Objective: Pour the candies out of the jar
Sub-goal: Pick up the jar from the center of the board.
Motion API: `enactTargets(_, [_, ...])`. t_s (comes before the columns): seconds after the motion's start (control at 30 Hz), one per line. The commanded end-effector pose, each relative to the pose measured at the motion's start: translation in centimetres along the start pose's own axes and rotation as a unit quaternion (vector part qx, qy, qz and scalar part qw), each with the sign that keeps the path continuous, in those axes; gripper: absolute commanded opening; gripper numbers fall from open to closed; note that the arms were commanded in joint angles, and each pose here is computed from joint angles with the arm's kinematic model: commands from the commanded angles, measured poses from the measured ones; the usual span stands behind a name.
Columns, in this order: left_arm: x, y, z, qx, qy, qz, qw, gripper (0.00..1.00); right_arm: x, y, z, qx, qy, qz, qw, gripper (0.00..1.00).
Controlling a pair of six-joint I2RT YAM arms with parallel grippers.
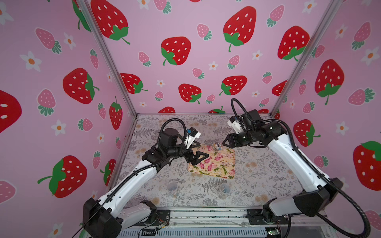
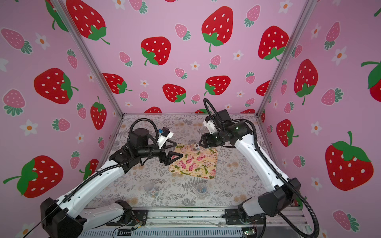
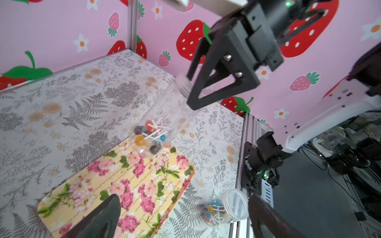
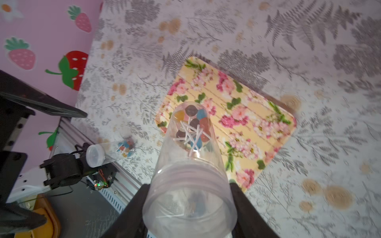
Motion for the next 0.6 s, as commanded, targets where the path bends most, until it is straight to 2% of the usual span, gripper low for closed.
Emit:
enactTargets(0.0, [1.1, -1.2, 1.2, -0.046, 0.002, -0.05, 0.998, 0.98, 2.2, 2.7, 1.5, 0.1, -0.047, 0.078, 0.991, 0.41])
enactTargets(0.3, [3.2, -1.6, 1.8, -0.106, 0.025, -0.067, 0.992, 1.0, 3.2, 4.7, 2.1, 0.186, -0.071, 0.127, 0.972, 0.4])
enactTargets(0.57, [2.8, -1.2, 0.8, -0.129, 0.053, -0.064, 0.988, 0.99, 3.5, 6.2, 2.2, 0.233, -0.071, 0.153, 0.958, 0.4])
Point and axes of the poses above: each gripper's point midway between its finger pads, its own z axis back along the fingers, its own y axis along the line the jaws close on, x = y × z, the point moved 6 cm from there along z, back along the fingers, and after that the axes turned 12 degrees about z, right-handed, at the moved point
